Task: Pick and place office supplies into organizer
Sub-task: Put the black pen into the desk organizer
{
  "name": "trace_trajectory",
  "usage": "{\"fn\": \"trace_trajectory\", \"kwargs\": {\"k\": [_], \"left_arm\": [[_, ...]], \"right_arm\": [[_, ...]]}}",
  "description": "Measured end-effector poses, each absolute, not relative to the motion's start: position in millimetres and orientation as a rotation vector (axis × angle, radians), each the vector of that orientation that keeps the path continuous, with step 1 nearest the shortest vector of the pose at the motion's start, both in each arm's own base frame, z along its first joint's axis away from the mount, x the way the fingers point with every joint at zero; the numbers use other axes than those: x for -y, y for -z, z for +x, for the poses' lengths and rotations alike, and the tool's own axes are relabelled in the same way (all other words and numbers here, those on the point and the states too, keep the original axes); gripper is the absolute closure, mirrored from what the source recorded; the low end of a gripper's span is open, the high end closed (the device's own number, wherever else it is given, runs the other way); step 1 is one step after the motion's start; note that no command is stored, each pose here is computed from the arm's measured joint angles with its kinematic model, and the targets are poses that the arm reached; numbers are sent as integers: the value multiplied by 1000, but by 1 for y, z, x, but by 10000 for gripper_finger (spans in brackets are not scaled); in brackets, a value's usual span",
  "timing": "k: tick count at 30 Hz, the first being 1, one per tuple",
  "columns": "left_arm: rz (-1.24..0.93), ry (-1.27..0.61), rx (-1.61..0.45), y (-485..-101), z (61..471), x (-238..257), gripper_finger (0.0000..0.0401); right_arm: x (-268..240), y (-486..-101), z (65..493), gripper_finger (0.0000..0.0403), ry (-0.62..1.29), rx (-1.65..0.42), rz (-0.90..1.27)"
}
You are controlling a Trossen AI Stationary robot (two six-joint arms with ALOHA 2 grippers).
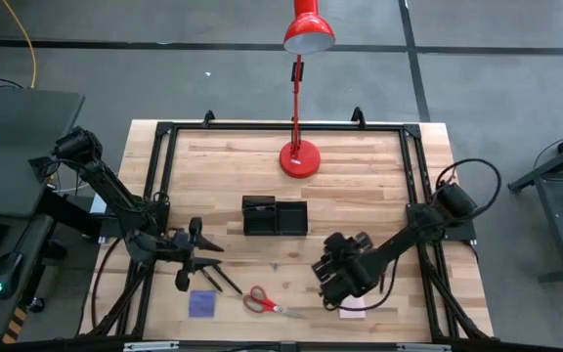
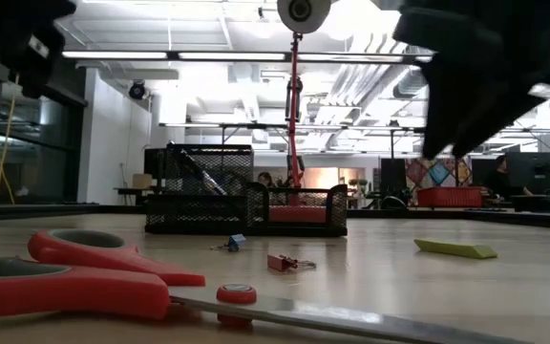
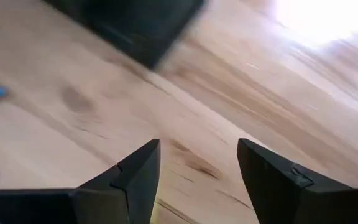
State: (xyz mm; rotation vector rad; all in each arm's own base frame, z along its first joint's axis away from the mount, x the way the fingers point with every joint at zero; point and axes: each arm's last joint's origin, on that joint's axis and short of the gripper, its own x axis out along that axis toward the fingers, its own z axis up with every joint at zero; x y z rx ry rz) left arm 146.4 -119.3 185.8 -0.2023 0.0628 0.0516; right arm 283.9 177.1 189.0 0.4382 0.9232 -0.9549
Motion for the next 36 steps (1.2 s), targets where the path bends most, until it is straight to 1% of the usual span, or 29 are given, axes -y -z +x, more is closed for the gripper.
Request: {"fn": "trace_trajectory", "kwargs": {"k": [5,8,12,17,19,23,26,30,33,36], "left_arm": [[-159,-38,52,-201,146,120,265],[-136,1,65,-203,146,121,265],[-124,4,58,-202,146,121,265],[-92,3,59,-202,146,121,265],[-80,2,65,-203,146,121,265],[-46,1,68,-203,146,121,265],[-41,0,69,-203,146,121,265],[-47,1,64,-203,146,121,265],[-40,7,57,-202,146,121,265],[-41,8,58,-202,146,121,265]], "right_arm": [[-180,-194,261,195,1096,-1051,500],[-187,-196,245,195,1192,-1077,520],[-202,-202,221,195,1287,-1090,570],[-220,-218,194,195,1277,-1020,713],[-223,-222,185,195,1289,-1029,742],[-223,-222,186,195,1298,-1053,760],[-220,-212,189,195,1298,-1036,764],[-219,-189,184,195,1314,-1152,801],[-217,-185,179,195,1310,-1111,796],[-215,-182,177,195,1319,-1112,785]]}}
